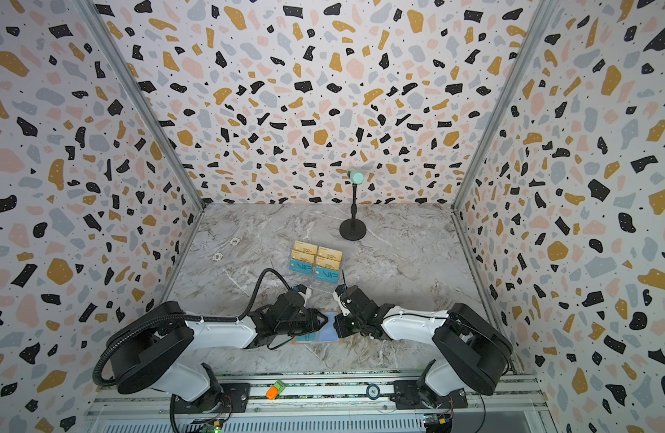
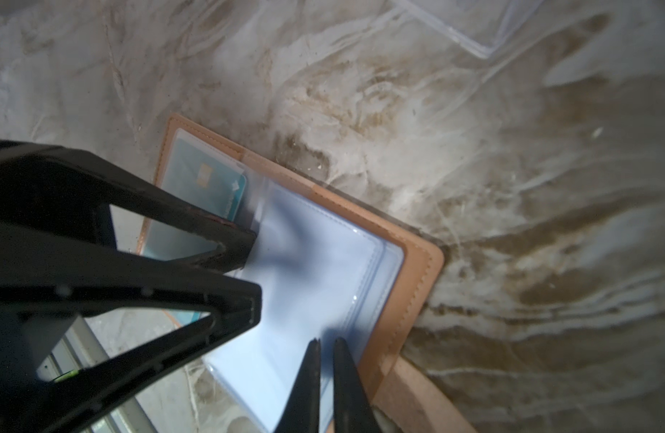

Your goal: Put the credit cards into the card holder

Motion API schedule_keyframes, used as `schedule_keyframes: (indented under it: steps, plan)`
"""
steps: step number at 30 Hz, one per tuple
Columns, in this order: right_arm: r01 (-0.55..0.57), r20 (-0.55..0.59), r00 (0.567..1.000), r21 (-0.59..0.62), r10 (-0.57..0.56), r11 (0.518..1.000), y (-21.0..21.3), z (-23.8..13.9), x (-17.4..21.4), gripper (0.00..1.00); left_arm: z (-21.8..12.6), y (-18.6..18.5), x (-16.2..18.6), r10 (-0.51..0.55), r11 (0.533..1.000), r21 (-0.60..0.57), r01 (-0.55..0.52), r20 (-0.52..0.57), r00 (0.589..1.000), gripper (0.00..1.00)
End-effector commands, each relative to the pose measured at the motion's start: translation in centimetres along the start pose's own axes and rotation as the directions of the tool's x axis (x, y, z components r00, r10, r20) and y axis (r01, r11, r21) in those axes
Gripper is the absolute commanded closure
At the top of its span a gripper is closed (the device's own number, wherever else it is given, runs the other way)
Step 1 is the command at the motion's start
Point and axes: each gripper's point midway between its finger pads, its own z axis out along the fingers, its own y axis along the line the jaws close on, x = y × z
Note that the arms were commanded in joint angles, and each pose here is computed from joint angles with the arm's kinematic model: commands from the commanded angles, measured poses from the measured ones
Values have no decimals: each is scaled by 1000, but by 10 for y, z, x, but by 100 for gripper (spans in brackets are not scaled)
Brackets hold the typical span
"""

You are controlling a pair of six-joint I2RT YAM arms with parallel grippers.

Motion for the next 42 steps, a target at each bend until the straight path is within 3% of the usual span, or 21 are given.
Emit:
schedule_keyframes:
  steps: [1,16,31,42]
  plan:
    - [-17,-40,999,28,19,999,-8,4,9,89,1,-4,11,-14,998,53,16,-34,999,59]
    - [-16,-48,999,29,17,999,-6,5,11,89,-3,-20,12,-31,986,165,35,-30,999,59]
    - [-15,-39,999,31,17,999,-6,2,9,89,1,17,14,-95,990,98,96,-18,995,60]
    - [-26,-37,999,38,28,999,-5,-3,9,89,3,22,13,-69,990,124,73,-34,997,74]
